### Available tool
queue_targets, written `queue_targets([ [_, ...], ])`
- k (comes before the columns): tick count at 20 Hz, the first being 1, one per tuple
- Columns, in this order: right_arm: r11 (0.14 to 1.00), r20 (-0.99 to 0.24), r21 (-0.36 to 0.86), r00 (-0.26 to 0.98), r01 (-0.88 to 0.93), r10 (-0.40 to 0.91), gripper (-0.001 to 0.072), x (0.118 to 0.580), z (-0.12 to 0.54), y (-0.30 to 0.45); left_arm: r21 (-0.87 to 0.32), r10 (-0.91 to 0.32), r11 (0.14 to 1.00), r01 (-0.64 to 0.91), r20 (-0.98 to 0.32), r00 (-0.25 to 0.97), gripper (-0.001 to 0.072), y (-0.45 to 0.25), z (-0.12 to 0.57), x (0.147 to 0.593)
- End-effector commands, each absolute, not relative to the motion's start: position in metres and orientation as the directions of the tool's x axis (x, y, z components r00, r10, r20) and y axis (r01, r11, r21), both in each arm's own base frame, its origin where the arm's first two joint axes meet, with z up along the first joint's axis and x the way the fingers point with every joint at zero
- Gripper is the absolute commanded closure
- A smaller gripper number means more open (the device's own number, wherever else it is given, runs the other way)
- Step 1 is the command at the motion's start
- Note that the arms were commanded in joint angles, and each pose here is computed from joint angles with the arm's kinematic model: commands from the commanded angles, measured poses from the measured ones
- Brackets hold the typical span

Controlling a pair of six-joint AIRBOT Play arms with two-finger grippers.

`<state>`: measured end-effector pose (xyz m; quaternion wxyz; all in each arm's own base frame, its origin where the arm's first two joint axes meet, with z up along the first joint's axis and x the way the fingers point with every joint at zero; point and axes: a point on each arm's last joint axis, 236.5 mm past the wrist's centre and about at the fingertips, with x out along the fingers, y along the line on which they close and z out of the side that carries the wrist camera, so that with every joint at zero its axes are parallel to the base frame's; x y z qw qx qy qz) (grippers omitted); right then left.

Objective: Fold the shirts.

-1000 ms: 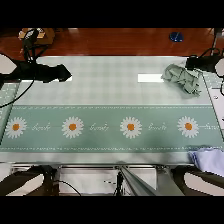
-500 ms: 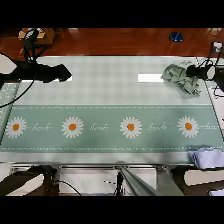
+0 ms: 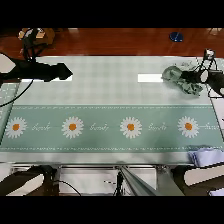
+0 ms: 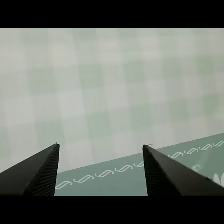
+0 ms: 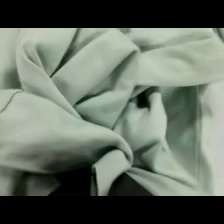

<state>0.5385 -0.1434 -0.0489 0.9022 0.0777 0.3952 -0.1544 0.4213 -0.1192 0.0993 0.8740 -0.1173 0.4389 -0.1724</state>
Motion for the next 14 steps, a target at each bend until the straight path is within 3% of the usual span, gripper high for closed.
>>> queue_targets([
  [1, 0.945, -0.597, 0.035, 0.765, 0.326, -0.242, 0.0676, 0.553, 0.043, -0.145, -0.368, -0.428, 0.901, 0.229, -0.676, 0.6, 0.0094, -0.125, 0.134, 0.429],
  [4, 0.955, -0.321, 0.047, 0.91, 0.292, -0.262, 0.0675, 0.542, 0.209, -0.139, -0.366, -0.472, 0.879, 0.305, -0.587, 0.658, 0.0094, -0.134, 0.207, 0.432],
  [8, 0.967, 0.075, 0.128, 0.971, 0.218, -0.229, 0.0675, 0.453, 0.414, -0.107, -0.326, -0.554, 0.832, 0.448, -0.473, 0.685, 0.0095, -0.15, 0.316, 0.395],
  [11, 0.978, 0.267, 0.163, 0.948, 0.133, -0.174, 0.0675, 0.368, 0.5, -0.075, -0.271, -0.589, 0.808, 0.523, -0.378, 0.714, 0.0095, -0.154, 0.386, 0.348],
  [14, 0.982, 0.311, 0.187, 0.946, 0.036, -0.094, 0.0675, 0.31, 0.527, -0.043, -0.204, -0.594, 0.805, 0.557, -0.267, 0.759, 0.0095, -0.15, 0.438, 0.298],
])
